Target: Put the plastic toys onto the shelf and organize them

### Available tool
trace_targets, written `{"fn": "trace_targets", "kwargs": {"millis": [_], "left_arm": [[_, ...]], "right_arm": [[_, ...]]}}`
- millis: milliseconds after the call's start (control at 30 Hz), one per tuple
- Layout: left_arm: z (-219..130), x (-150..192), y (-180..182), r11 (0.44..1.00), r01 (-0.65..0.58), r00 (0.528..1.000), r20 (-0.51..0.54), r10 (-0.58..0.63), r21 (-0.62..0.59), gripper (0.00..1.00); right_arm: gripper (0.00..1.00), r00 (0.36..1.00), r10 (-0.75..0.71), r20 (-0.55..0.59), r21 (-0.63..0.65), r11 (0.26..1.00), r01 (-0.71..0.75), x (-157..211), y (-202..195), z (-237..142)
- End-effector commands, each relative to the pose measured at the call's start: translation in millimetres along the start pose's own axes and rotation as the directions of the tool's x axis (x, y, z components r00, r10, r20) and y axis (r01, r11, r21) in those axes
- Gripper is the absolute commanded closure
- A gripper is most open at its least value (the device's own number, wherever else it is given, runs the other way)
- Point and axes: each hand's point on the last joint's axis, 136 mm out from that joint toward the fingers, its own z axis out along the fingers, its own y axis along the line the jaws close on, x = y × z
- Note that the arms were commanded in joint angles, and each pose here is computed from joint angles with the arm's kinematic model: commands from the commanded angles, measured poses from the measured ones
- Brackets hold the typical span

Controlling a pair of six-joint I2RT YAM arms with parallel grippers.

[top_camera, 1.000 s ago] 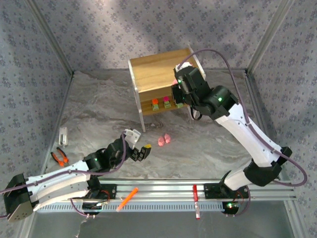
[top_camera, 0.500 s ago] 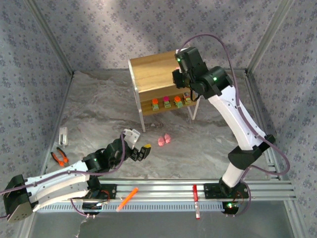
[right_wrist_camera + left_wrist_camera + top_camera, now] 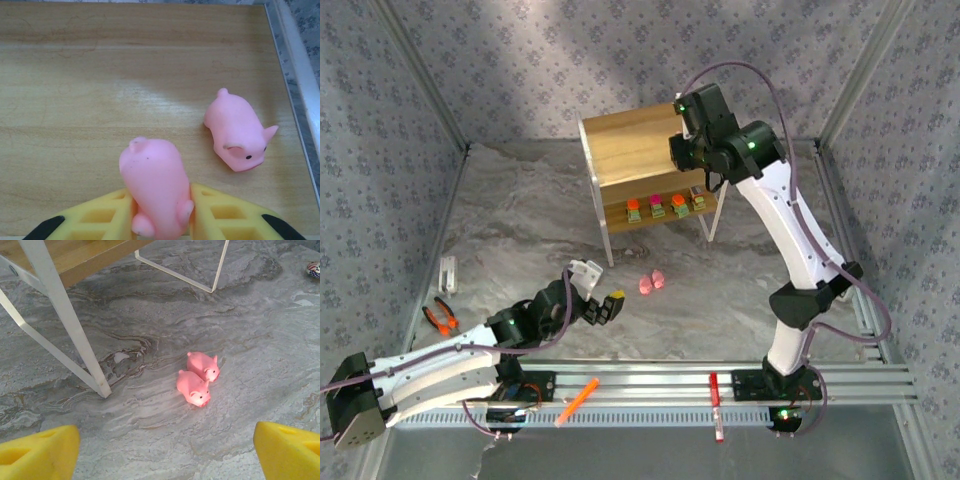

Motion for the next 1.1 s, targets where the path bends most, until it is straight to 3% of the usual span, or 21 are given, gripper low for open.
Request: {"fn": "trace_targets", "kwargs": {"millis": [0,1067], "left_arm": [[-2,0,3,1.000,0.006,1.000,0.008,-0.006,-0.016,0.10],[-2,0,3,1.000,0.004,1.000,0.004,-0.004,-0.020,0.10]], "right_arm": [[0.70,1.000,-0.015,-0.013,-0.012,1.000,0.015,-1,-1,-1],[0.64,0.999,0.000,-0.033,-0.009,1.000,-0.001,-1,-3,14]]}}
